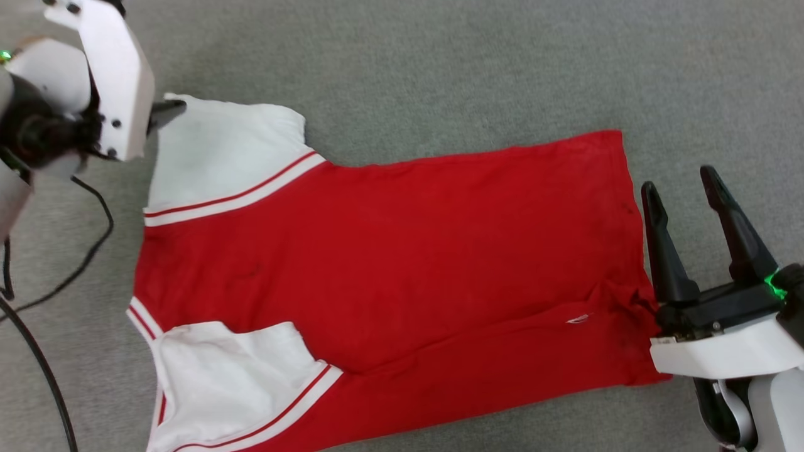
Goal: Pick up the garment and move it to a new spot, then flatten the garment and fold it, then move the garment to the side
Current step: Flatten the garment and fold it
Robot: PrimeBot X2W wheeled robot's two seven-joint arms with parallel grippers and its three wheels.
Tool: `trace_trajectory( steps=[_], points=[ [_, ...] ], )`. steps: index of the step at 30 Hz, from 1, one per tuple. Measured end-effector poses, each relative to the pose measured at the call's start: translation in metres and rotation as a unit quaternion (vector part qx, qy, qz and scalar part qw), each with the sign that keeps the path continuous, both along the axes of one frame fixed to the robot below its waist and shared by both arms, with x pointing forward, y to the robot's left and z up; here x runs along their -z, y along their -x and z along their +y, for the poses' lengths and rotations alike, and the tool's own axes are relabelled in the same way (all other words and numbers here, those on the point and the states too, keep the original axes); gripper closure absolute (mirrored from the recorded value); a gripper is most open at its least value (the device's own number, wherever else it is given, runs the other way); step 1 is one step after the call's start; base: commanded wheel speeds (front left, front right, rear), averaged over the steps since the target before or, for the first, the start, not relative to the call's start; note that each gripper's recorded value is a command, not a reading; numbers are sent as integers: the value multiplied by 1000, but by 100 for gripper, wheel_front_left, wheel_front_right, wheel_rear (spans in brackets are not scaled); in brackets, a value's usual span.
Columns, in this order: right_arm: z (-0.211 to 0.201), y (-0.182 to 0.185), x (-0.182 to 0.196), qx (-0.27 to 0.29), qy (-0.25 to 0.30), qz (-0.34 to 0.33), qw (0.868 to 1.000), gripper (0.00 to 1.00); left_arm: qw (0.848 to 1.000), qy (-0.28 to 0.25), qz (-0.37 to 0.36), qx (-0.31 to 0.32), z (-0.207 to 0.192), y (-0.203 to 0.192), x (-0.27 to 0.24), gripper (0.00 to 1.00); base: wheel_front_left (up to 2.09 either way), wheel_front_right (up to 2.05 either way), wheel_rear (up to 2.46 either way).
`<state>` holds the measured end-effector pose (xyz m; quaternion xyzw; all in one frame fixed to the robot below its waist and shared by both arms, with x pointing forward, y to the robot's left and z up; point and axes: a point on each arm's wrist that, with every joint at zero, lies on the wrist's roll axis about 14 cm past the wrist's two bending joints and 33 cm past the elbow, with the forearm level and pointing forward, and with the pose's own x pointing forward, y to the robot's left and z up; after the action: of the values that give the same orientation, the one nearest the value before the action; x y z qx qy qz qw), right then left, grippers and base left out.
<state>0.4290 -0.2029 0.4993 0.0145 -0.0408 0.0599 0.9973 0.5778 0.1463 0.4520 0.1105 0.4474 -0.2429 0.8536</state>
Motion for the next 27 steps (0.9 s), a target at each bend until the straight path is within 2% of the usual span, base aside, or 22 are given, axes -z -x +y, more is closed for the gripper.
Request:
trace_trajectory(
  steps=[6, 10, 15, 17, 18, 19, 20, 27],
  points=[
    [-2, -6, 17, 4, 3, 21, 1000, 0, 998, -16, 62, -1, -5, -11, 32, 0, 0, 0, 0],
    [-5, -10, 26, 8, 8, 32, 999, 0, 994, -48, 93, 2, 0, -13, 56, 0, 0, 0, 0],
    [-2, -12, 34, 3, 7, 42, 999, 0, 992, -56, 114, 2, 4, -11, 72, 0, 0, 0, 0],
    [-2, -13, 34, 3, 4, 41, 999, 0, 992, -44, 120, -1, 3, -10, 72, 0, 0, 0, 0],
    [-3, -15, 33, 3, 3, 40, 999, 0, 992, -44, 121, 0, 3, -9, 73, 2, 0, 0, 0],
    [-4, -16, 31, 5, 2, 36, 999, 0, 991, -49, 121, 4, 3, -8, 73, 62, 0, 0, 0],
    [-6, -19, 28, 5, 3, 31, 1000, 0, 991, -49, 122, 6, 2, -7, 73, 98, 0, 0, 0],
    [-15, -30, 6, -3, 29, 1, 1000, 0, 993, -40, 103, 26, -8, -3, 60, 100, 0, 0, 0]
  ],
)
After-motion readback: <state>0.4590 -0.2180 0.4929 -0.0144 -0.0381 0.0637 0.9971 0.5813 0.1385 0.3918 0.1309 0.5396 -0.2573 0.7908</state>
